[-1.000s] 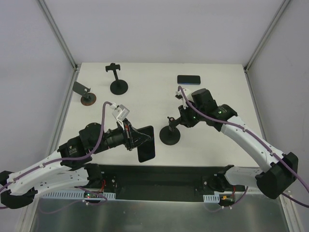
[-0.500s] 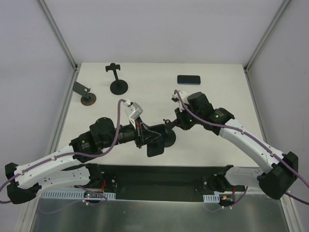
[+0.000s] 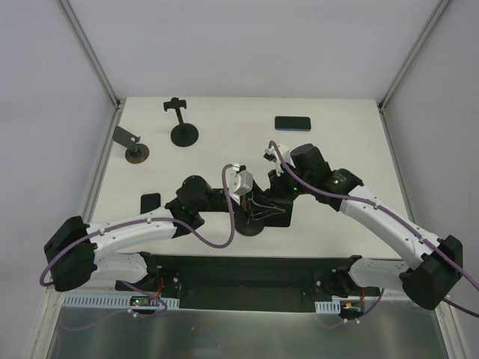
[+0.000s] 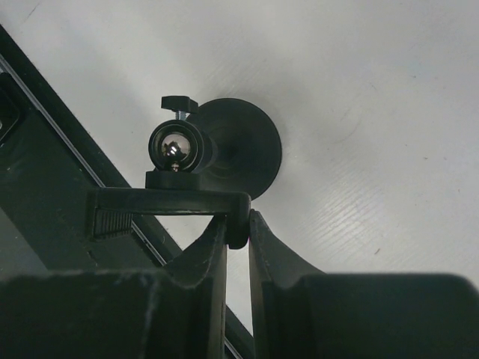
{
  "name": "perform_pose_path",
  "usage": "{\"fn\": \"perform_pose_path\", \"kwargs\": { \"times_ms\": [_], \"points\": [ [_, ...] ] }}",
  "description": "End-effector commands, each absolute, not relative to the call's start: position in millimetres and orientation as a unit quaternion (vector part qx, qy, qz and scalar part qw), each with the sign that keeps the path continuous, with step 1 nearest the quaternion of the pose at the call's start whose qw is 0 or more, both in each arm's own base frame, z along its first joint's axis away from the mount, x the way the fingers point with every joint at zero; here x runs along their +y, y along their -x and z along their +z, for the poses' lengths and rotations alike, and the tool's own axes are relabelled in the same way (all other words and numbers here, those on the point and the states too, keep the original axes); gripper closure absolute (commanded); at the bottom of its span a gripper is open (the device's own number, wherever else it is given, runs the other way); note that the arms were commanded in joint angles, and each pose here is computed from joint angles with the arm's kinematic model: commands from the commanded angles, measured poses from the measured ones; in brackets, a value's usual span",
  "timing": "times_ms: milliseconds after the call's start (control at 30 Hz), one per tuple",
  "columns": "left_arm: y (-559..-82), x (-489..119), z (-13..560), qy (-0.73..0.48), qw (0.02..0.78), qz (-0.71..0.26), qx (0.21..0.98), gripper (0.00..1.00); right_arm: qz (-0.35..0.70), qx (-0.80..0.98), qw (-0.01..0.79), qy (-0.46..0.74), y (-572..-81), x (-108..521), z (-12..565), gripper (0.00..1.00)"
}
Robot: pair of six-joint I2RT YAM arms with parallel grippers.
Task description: Place the phone on the phone stand
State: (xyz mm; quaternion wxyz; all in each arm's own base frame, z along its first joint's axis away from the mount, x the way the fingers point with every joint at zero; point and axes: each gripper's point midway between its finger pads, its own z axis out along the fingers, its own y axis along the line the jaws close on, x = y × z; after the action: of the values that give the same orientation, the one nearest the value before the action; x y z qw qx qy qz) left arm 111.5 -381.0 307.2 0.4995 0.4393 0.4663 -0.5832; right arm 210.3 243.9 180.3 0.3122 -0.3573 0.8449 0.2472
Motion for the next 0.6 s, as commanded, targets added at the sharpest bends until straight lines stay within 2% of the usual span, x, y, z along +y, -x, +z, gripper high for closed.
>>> {"fn": "perform_pose_path", "kwargs": {
  "times_ms": [0, 133, 233, 567],
  "points": [
    [-93, -373, 355, -0.488, 0.535, -0.622, 0.299, 1.0, 0.308, 0.815, 0.318, 0.372, -198, 262, 200, 0.99],
    [-97, -373, 350, -0.503, 0.513, -0.638, 0.276, 1.0, 0.329, 0.805, 0.314, 0.382, -193, 265, 204, 0.99],
    [-106, -375, 337, -0.513, 0.492, -0.64, 0.292, 1.0, 0.326, 0.806, 0.317, 0.379, -195, 262, 205, 0.99],
    [-127, -374, 310, -0.516, 0.49, -0.621, 0.329, 1.0, 0.342, 0.788, 0.33, 0.391, -194, 262, 217, 0.99]
  ]
}}
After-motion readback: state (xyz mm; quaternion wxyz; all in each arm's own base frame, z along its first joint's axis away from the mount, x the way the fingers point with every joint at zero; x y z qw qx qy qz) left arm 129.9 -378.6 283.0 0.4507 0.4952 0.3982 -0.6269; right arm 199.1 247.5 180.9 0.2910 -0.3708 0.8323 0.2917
